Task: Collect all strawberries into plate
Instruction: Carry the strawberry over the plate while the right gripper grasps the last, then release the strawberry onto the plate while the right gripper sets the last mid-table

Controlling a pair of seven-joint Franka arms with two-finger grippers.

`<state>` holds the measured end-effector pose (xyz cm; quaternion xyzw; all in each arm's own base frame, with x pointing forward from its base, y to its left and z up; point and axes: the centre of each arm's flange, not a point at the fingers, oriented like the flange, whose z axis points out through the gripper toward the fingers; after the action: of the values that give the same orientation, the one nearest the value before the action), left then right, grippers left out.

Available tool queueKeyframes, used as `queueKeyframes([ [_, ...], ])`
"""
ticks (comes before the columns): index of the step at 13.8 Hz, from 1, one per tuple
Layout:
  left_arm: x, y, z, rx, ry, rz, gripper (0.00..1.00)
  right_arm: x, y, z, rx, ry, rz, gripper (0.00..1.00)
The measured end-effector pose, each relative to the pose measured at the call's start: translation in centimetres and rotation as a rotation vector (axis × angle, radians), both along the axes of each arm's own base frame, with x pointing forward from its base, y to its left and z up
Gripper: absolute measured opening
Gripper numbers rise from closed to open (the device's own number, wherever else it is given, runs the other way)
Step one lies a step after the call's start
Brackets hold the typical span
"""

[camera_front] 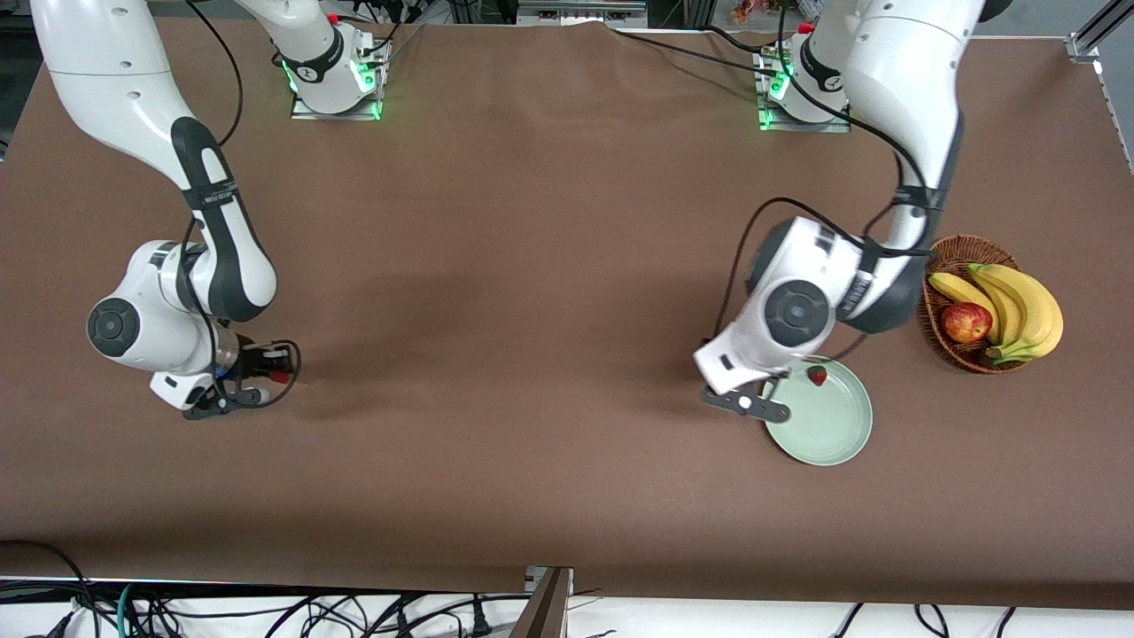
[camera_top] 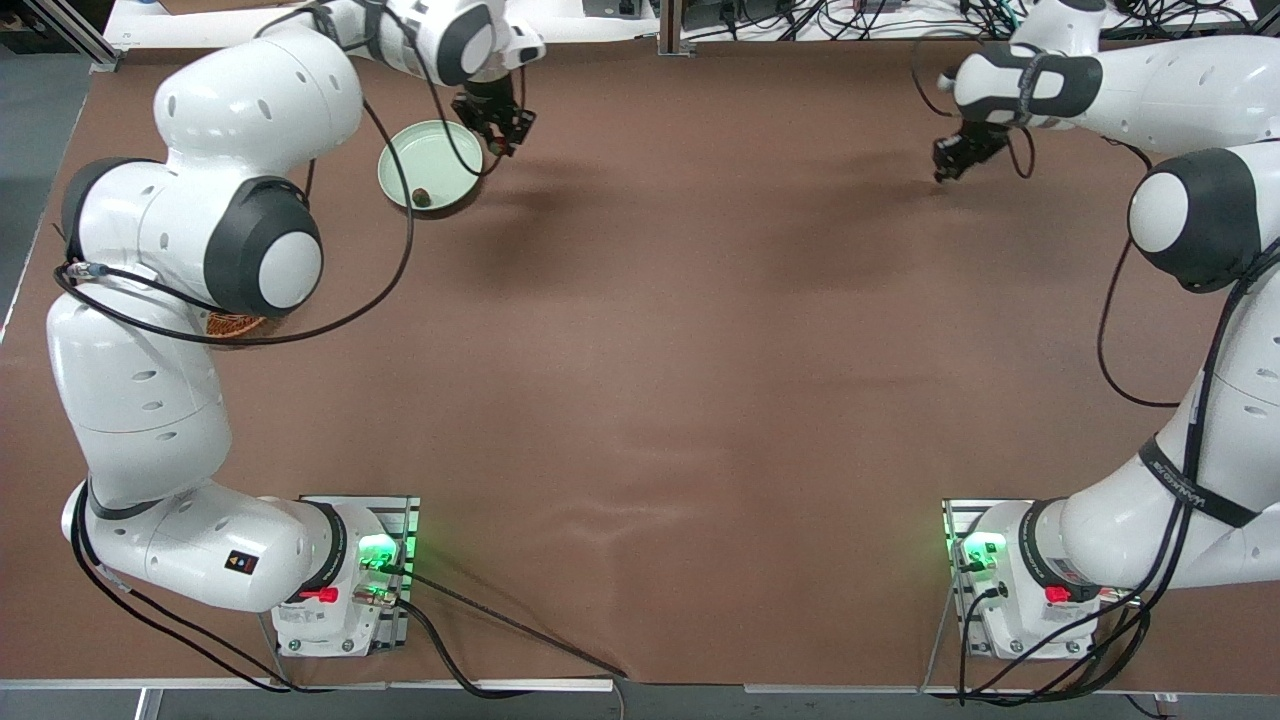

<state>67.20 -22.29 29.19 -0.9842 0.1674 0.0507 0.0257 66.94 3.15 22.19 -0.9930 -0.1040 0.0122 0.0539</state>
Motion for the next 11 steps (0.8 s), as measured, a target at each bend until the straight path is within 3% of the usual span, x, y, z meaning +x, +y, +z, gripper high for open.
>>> queueKeyframes([
  [3, 1.7, 6.5, -1.3, -0.028, 0.030, -0.206, 0.33, 0.5, 9.4, 2.7, 0.059, -0.013, -0.132, 0.33],
  [6, 2.8, 10.6, -3.3, -0.055, 0.010, -0.363, 0.33, -0.7, 20.3, 3.8, 0.075, 0.000, -0.292, 0.33],
  [8, 2.9, 11.8, -5.1, -0.065, 0.022, -0.407, 0.37, -1.9, 28.1, 4.2, 0.097, 0.000, -0.403, 0.33],
  [10, 2.7, 12.0, -6.9, -0.074, 0.041, -0.421, 0.51, -3.8, 35.1, 3.5, 0.138, -0.021, -0.495, 0.33],
  [11, 2.7, 11.8, -7.5, -0.077, 0.046, -0.426, 0.51, -4.8, 37.7, 2.7, 0.163, -0.037, -0.529, 0.33],
])
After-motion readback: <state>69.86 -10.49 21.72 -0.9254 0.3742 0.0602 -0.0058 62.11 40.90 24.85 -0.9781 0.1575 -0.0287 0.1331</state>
